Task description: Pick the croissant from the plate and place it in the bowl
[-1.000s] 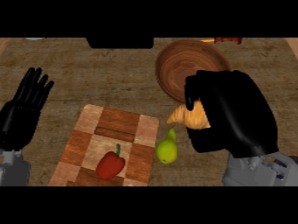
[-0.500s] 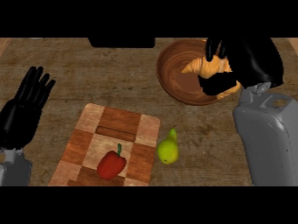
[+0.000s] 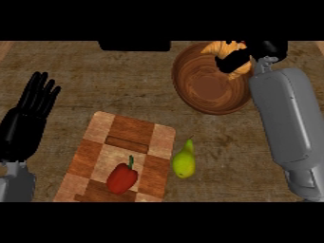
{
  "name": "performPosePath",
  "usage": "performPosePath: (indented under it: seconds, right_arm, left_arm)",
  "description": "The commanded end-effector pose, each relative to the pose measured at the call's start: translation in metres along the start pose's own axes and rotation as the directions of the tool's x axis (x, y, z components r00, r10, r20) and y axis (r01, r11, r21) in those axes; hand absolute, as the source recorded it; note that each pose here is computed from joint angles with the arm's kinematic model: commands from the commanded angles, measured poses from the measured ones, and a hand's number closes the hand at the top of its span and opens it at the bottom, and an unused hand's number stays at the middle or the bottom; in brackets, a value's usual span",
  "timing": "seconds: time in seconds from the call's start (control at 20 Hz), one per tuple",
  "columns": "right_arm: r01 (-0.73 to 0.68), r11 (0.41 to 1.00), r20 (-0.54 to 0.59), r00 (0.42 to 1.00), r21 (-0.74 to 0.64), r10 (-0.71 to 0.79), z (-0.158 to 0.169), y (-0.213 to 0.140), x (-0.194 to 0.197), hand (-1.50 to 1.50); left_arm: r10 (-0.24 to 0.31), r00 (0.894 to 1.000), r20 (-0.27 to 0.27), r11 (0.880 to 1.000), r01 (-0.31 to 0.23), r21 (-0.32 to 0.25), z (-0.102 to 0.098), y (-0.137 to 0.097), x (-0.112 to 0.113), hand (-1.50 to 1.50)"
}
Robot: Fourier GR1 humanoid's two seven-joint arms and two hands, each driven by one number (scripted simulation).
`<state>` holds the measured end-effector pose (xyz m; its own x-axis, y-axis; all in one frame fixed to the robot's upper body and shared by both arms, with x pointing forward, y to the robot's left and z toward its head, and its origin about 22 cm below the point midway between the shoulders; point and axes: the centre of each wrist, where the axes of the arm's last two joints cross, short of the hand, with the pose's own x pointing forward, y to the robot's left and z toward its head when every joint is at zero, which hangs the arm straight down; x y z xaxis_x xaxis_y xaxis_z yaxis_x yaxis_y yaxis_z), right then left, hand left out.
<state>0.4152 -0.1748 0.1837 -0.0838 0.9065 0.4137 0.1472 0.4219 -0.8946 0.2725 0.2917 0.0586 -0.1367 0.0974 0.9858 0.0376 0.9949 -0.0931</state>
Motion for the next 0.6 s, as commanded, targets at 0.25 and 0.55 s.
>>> performPosePath:
  seconds: [0.25, 0.55]
  right_arm:
    - [-0.088, 0.980, -0.109, 0.988, 0.176, 0.108, -0.033, 0.046, -0.035, 1.50]
    - [0.103, 0.938, -0.157, 0.986, 0.330, -0.053, -0.031, 0.072, -0.049, -1.50]
  left_arm:
    - [0.005, 1.000, 0.006, 0.999, -0.005, -0.039, -0.014, 0.004, 0.009, 0.00]
    - [0.010, 1.000, 0.012, 0.999, -0.010, -0.040, -0.019, -0.018, 0.003, 0.00]
